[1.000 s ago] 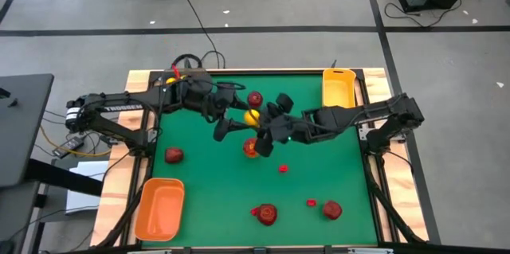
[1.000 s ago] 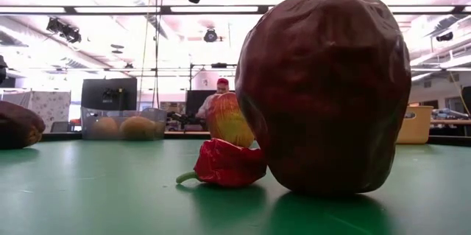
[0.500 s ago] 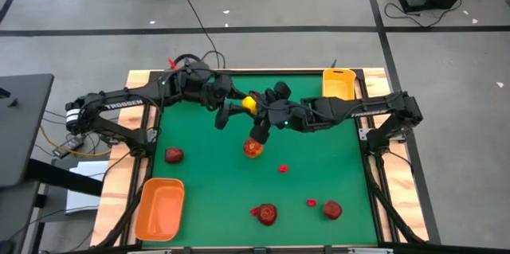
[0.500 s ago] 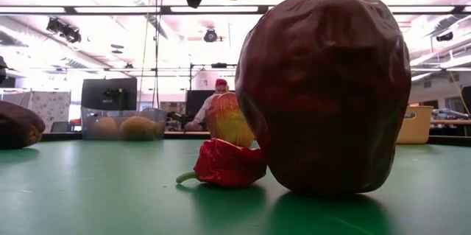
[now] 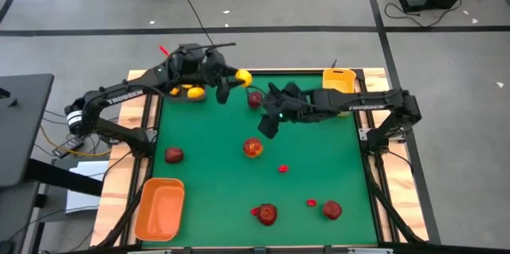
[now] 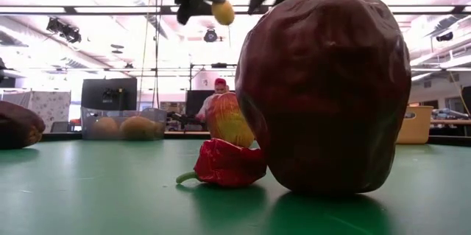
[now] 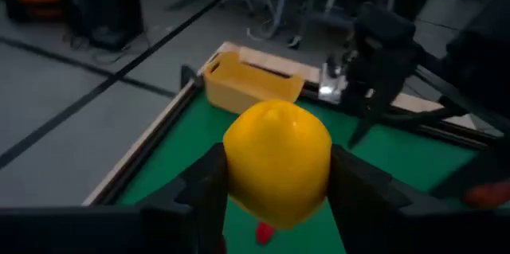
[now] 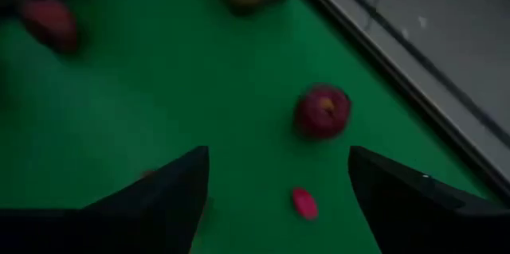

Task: Sort produce into baskets
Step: Put the lemon into the gray transparent bin

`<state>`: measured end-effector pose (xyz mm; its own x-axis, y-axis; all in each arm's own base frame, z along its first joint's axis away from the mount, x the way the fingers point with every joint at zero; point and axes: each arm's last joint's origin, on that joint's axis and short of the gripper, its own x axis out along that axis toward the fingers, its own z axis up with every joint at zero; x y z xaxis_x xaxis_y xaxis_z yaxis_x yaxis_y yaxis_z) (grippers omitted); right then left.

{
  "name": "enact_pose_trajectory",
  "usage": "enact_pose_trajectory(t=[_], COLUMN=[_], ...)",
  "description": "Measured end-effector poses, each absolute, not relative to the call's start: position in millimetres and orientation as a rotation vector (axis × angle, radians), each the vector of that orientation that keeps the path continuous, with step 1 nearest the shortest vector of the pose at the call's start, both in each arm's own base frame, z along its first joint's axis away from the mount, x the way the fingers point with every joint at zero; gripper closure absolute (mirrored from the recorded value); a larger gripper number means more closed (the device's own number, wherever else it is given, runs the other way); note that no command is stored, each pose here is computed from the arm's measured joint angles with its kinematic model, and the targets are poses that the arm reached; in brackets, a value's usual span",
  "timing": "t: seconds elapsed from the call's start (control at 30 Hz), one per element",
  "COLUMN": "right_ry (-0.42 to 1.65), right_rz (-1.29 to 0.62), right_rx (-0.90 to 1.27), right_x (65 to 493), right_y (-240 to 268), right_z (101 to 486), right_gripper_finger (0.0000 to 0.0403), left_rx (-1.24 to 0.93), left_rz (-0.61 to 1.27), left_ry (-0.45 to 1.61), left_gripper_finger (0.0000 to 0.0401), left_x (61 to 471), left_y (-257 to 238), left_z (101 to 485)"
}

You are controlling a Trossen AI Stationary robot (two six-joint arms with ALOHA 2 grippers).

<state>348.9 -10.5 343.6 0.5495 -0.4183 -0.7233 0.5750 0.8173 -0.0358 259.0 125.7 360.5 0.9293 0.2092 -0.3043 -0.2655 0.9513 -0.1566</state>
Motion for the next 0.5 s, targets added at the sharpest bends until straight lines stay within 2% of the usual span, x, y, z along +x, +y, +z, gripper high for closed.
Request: enact_pose_trajectory(t=[0.3, 0.5], right_ry=[0.881, 0.880], right_rz=[-0.583, -0.506], right_rx=[0.260, 0.291], right_x=[342.8, 344.9], right_y=[-40.5, -57.3], right_z=[329.5, 320.9], right_gripper_finger=[0.0099, 0.0109], left_rx=[-0.301, -0.391], left_rz=[0.492, 0.559], left_ry=[0.391, 0.437], left_gripper_finger=[0.0213, 0.0213], left_x=[225.7, 208.5], left_y=[171.8, 188.6], left_z=[345.1, 321.8])
